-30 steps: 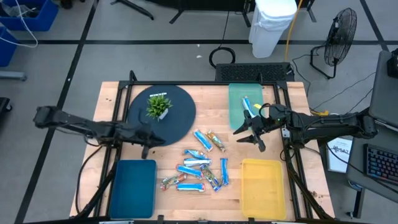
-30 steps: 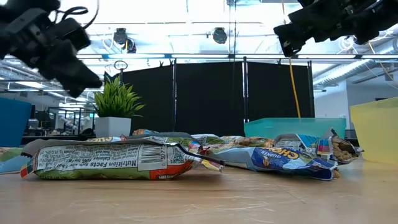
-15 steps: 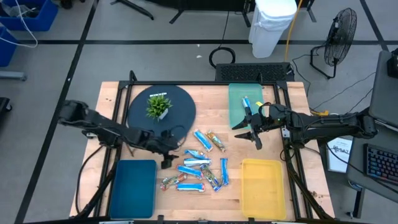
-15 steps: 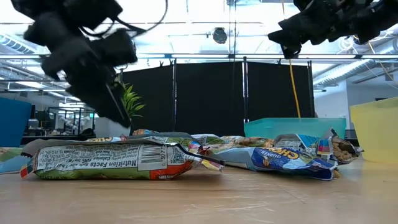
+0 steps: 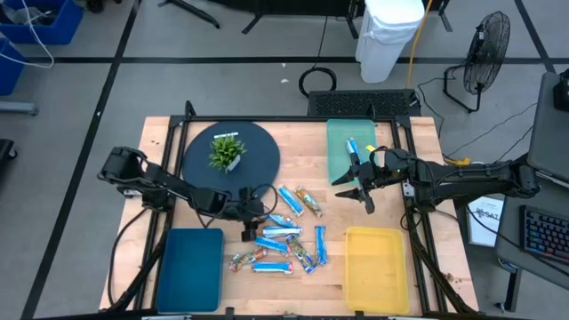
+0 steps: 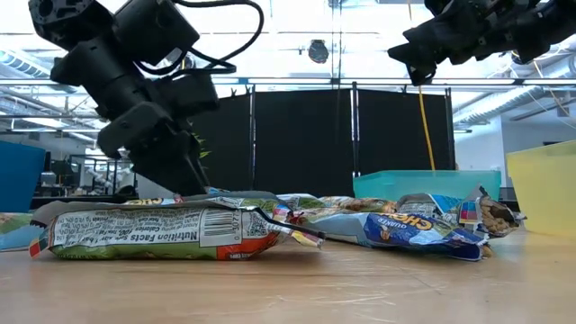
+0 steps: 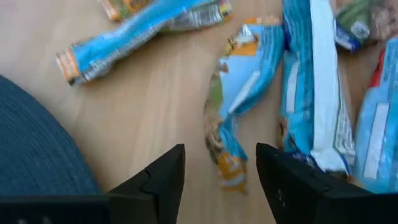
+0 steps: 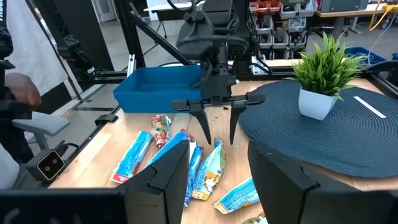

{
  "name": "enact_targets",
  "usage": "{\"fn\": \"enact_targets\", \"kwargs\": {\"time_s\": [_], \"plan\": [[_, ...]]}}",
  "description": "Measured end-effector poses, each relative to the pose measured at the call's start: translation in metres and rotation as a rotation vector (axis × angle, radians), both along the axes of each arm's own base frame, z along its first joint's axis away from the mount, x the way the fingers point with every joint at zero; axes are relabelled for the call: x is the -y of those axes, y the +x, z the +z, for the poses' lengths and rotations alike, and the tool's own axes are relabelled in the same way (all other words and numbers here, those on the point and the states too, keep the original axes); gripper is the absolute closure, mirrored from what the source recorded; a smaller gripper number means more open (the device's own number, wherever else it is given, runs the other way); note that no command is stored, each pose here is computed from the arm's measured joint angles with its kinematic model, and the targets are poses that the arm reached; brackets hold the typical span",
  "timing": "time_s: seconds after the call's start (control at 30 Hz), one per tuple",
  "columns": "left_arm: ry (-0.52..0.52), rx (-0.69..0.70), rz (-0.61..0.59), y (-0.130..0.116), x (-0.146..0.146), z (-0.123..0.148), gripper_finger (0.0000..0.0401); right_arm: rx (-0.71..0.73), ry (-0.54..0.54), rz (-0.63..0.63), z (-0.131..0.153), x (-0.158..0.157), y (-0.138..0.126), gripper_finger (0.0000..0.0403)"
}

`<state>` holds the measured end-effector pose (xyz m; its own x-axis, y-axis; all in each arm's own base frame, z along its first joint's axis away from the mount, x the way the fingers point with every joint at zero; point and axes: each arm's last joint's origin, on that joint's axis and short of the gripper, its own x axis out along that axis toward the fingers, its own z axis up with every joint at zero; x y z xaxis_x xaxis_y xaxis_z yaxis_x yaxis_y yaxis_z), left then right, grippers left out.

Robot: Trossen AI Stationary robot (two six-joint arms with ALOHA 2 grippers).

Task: Pick and place Granola Bars by type
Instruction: Put the yellow granola bar into the green bin

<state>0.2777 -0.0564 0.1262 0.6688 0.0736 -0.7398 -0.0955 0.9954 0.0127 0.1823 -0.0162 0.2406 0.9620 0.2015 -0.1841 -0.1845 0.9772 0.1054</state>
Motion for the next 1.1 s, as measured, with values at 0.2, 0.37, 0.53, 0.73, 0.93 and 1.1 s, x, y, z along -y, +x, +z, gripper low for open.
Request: {"fn": "enact_targets", "kwargs": {"time_s": [0.2,0.37,0.53,0.73,0.93,1.1], "plan": [[0.030,0.000,0.035,0.000,-0.004,0.000,0.0235,-0.002,0.007,-0.001,0.000,0.000,0.000,0.0248],[0.004,0.000,0.015,0.001,-0.007,0.000,0.0334,-0.002,0.007,-0.001,0.000,0.000,0.000,0.0248],[0.015,0.027,0.017,0.004,-0.009,0.002,0.0387,-0.002,0.008,-0.001,0.000,0.000,0.000,0.0248],[0.102,0.152,-0.044,0.001,-0.001,0.028,0.0396,-0.006,0.025,-0.005,0.000,0.000,0.000,0.0248],[0.227,0.330,-0.122,-0.014,0.005,0.077,0.0397,-0.003,0.027,-0.007,0.000,0.000,0.000,0.0248],[0.281,0.430,-0.150,-0.025,0.000,0.104,0.0397,0.096,0.022,-0.005,0.002,0.000,0.004,0.0248]]}}
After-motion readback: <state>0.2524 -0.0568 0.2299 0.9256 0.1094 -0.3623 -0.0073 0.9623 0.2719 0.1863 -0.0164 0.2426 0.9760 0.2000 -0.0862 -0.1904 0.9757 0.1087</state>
